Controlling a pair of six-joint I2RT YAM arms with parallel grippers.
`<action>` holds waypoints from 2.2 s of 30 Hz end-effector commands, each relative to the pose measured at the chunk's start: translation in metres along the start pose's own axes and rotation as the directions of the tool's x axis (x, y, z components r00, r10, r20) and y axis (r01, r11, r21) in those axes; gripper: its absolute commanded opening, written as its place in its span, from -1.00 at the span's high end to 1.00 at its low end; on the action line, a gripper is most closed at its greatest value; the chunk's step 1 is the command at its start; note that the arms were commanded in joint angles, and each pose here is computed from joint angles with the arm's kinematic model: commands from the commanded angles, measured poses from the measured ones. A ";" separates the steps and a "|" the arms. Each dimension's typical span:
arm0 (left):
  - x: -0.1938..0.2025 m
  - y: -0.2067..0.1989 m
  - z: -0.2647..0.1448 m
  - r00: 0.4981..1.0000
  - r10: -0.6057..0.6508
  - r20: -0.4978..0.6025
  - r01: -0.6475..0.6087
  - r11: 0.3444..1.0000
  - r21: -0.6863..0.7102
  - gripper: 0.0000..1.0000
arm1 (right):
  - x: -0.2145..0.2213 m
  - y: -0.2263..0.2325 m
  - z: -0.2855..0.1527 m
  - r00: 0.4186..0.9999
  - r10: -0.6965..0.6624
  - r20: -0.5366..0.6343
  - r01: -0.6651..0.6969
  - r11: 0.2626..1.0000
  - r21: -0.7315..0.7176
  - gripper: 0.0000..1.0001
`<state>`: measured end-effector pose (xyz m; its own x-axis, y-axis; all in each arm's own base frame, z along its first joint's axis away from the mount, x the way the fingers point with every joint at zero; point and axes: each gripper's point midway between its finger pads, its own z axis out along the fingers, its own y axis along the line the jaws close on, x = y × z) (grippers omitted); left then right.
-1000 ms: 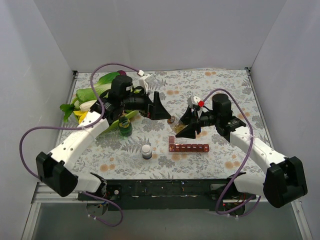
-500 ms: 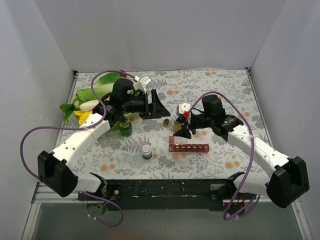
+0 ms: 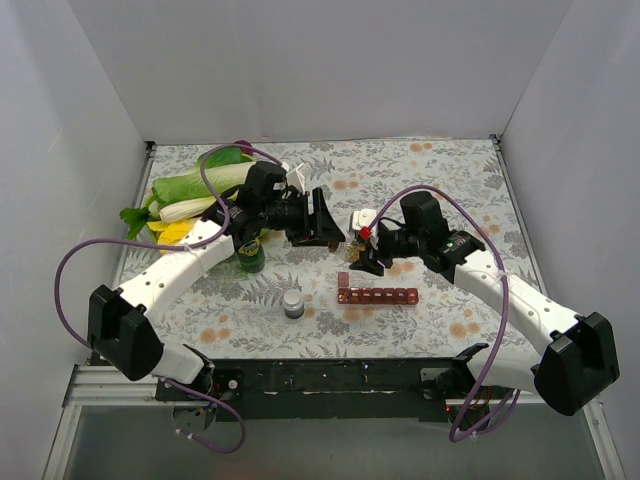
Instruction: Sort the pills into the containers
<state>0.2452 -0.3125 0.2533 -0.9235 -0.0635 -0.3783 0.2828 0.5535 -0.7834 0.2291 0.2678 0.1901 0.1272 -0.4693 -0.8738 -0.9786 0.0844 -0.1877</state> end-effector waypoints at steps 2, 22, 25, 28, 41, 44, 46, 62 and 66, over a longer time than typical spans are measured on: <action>0.002 -0.013 0.000 1.000 0.012 -0.023 -0.012 1.000 0.025 -0.07 | -0.026 -0.013 -0.004 0.998 -0.054 0.042 0.052 0.998 0.039 0.97; 0.053 -0.020 -0.011 0.740 0.670 -0.061 -0.604 0.701 0.380 0.51 | -0.055 0.045 -0.013 0.903 0.366 0.223 -0.217 0.839 -0.499 0.97; 0.053 -0.017 -0.010 0.665 0.746 -0.042 -0.669 0.619 0.410 0.45 | -0.064 0.062 -0.022 0.857 0.473 0.204 -0.235 0.712 -0.662 0.97; 0.044 -0.013 -0.009 0.646 0.761 -0.063 -0.693 0.619 0.369 0.23 | -0.064 0.064 -0.023 0.847 0.498 0.187 -0.252 0.685 -0.683 0.97; 0.009 -0.054 -0.052 0.784 0.594 0.178 -0.620 0.738 0.266 -0.96 | -0.049 0.046 -0.016 0.907 0.368 0.203 -0.237 0.847 -0.477 0.97; 0.015 -0.067 -0.065 0.853 0.474 0.217 -0.521 0.794 0.313 -0.96 | -0.037 0.026 -0.011 0.955 0.227 0.190 -0.158 0.933 -0.323 0.97; 0.015 -0.066 -0.070 0.908 0.346 0.237 -0.407 0.861 0.305 -0.96 | -0.027 0.017 -0.011 0.973 0.173 0.156 -0.133 0.962 -0.237 0.97; -0.007 -0.020 -0.006 0.978 -0.082 0.190 0.077 0.996 0.032 -0.33 | -0.020 -0.024 -0.015 0.994 -0.107 -0.035 0.110 0.985 0.132 0.97; -0.003 -0.016 0.001 0.982 -0.077 0.175 0.076 0.997 0.010 -0.33 | -0.019 -0.022 -0.014 0.994 -0.101 -0.033 0.104 0.986 0.127 0.97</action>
<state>0.2393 -0.3208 0.2532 -0.9009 -0.2181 -0.3752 0.2148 0.5272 -0.8221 0.2368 0.2581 0.1919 0.1404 -0.5389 -0.8306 -0.9610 0.1276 -0.2453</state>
